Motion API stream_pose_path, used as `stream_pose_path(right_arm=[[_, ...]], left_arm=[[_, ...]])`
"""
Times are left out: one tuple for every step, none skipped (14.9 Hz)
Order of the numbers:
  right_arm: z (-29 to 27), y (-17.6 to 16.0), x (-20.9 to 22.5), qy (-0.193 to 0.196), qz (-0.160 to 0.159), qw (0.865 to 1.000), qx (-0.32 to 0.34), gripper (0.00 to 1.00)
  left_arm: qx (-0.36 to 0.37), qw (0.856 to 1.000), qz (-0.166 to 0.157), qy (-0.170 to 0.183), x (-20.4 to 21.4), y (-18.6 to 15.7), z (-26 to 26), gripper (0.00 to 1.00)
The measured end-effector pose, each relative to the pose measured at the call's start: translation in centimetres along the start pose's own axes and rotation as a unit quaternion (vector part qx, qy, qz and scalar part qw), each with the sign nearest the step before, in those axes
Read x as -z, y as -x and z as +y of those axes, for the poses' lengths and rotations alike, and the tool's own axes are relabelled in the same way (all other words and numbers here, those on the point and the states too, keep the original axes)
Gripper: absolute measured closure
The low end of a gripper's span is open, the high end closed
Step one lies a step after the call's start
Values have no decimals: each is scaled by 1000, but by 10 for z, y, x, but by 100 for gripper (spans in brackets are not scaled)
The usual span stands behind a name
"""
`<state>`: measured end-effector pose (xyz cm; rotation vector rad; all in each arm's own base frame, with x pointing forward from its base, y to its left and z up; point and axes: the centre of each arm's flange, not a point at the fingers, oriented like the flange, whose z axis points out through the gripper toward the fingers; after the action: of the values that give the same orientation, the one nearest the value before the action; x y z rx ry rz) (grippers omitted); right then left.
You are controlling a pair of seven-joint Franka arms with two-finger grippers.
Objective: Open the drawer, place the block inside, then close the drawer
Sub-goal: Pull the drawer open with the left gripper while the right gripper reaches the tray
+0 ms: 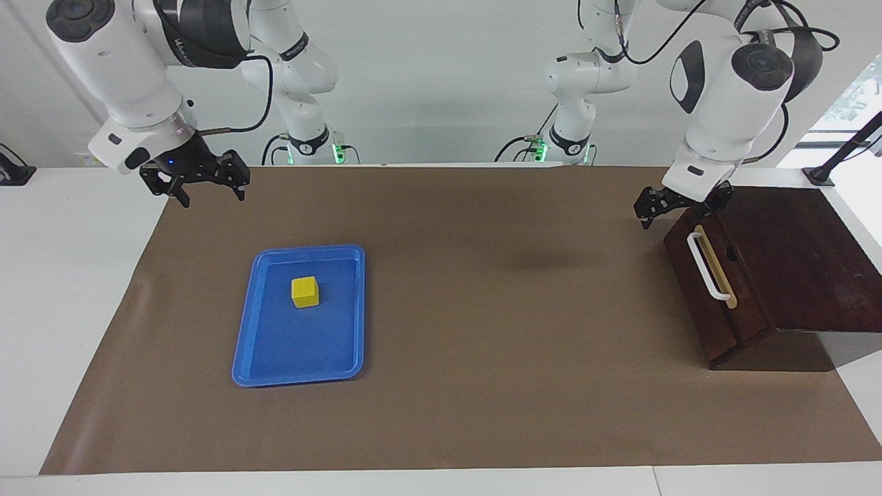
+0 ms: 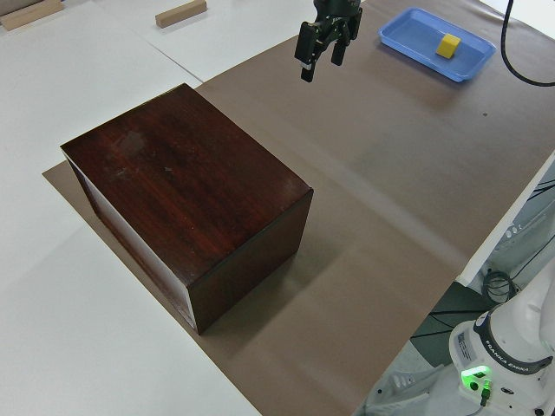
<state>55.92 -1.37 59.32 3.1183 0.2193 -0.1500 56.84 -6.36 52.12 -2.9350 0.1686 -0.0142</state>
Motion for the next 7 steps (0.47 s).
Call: stream_pose_path(right_arm=[[1, 0, 0, 0, 0, 1000, 0, 0], [2, 0, 0, 0, 0, 1000, -2, 0], [4, 1, 0, 0, 0, 1000, -4, 0], [6, 1, -1, -1, -1, 1000, -6, 0], [7, 1, -2, -1, -2, 1000, -7, 0], [7, 2, -5, -2, -5, 1000, -7, 0], [7, 2, -9, -4, -8, 1000, -12, 0]], left_arm=[[-13, 1000, 8, -16, -14, -1, 3, 0], [-25, 999, 16, -27, -26, -3, 5, 0], [-38, 998, 22, -41, -38, -5, 7, 0], [-52, 996, 28, -59, -51, -7, 8, 0], [-66, 994, 33, -75, -63, -10, 8, 0], [-76, 993, 39, -85, -72, -14, 9, 0], [-83, 992, 44, -90, -81, -18, 8, 0]])
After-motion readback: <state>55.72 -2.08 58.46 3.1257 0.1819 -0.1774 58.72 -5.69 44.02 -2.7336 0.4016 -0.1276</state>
